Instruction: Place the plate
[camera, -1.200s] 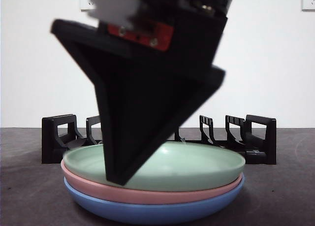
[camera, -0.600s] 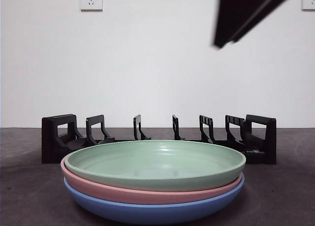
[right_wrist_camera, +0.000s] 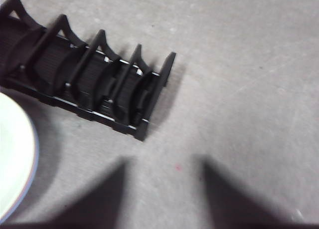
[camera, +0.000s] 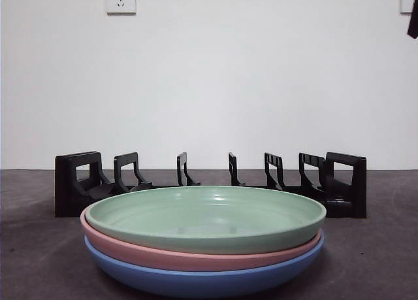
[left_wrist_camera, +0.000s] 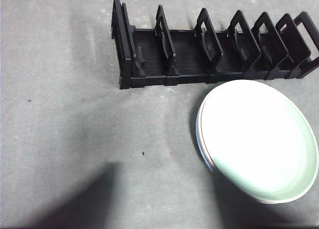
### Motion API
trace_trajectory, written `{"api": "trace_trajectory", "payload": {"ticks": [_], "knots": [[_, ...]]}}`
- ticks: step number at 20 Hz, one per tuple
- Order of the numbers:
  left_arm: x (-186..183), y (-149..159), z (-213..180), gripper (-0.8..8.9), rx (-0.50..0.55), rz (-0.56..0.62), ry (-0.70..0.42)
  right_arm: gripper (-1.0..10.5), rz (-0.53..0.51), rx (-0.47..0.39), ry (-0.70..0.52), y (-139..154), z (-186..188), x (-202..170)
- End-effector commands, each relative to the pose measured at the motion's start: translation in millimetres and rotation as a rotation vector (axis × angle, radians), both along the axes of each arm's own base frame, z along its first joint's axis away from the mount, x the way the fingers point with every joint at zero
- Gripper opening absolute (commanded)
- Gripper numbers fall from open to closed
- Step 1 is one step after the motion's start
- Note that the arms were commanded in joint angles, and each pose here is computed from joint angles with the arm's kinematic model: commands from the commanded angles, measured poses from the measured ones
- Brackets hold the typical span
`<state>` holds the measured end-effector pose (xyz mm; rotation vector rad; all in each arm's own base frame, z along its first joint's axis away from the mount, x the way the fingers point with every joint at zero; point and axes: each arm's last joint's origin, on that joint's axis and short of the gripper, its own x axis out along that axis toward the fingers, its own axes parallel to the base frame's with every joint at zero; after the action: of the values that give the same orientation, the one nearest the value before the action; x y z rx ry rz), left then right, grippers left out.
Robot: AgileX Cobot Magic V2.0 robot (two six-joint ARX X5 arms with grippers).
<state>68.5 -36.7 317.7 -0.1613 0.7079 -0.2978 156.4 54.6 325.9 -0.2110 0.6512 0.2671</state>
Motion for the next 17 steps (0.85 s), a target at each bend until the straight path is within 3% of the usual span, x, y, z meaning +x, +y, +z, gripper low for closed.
{"api": "trace_trajectory", "payload": {"ticks": [1, 11, 13, 17], "knots": [[0.8, -0.6, 5.9, 0.07, 0.022, -0.029, -0.045, 0.2, 0.002, 0.029, -0.046, 2.4, 4.9, 3.6], [-4.1, 2.3, 3.9, 0.07, 0.054, -0.049, -0.04, 0.2, 0.008, 0.045, -0.079, 2.5, 8.2, 3.5], [-4.8, 6.8, -1.8, 0.08, 0.069, 0.006, -0.173, 0.2, 0.007, 0.045, -0.08, 2.5, 8.3, 3.5], [6.3, 14.5, -59.3, 0.08, 0.12, 0.105, -0.616, 0.2, 0.008, 0.045, -0.08, 2.5, 8.3, 3.5]]}}
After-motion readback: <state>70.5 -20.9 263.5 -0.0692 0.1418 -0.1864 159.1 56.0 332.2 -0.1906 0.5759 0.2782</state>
